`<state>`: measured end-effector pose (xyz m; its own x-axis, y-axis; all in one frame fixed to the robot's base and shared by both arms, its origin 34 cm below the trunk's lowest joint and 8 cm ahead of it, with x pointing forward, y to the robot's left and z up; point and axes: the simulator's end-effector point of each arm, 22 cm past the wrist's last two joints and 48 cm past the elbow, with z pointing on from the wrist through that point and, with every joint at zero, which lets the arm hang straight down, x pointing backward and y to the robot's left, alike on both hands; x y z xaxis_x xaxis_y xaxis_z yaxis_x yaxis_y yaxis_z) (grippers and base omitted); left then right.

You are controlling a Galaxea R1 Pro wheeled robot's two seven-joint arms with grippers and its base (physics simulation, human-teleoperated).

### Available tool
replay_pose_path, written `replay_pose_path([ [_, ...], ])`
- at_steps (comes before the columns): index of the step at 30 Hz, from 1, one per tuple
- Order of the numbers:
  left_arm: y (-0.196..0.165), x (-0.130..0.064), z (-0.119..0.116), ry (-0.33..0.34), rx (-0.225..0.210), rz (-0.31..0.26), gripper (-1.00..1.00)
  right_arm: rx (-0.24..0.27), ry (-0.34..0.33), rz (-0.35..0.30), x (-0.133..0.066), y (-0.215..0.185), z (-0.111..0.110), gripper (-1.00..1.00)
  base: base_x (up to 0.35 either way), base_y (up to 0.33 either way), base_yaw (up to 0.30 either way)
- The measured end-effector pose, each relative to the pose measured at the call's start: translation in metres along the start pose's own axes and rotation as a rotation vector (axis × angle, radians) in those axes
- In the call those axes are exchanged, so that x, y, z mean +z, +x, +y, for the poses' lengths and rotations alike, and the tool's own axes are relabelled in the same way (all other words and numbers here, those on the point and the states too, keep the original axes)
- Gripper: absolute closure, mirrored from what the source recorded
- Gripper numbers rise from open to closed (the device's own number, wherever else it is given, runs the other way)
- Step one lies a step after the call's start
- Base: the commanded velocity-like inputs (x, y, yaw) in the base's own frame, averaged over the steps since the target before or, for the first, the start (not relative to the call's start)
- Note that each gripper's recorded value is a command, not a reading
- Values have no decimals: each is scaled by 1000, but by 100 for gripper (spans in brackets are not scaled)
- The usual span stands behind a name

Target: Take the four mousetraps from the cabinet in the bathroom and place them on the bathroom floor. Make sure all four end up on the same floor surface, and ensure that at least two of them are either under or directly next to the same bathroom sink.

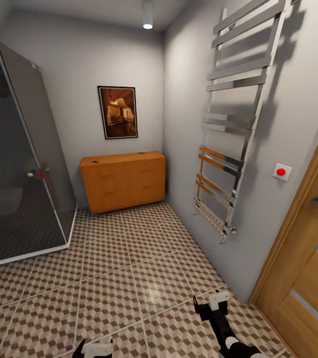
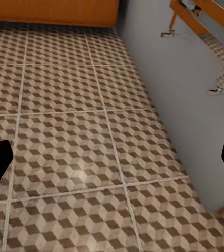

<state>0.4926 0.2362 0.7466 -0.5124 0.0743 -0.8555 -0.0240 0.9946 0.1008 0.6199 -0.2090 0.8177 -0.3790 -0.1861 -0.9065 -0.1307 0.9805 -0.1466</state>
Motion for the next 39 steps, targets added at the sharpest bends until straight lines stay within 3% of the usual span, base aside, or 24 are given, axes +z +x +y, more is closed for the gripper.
replay_pose_path([
  [14,5,0,0,0,0,10,-100,0,-1,10,0,5,1,-100,185,0,202],
  [39,5,-1,0,-1,0,12,-100,0,-3,11,0,6,1,-100,315,0,6],
])
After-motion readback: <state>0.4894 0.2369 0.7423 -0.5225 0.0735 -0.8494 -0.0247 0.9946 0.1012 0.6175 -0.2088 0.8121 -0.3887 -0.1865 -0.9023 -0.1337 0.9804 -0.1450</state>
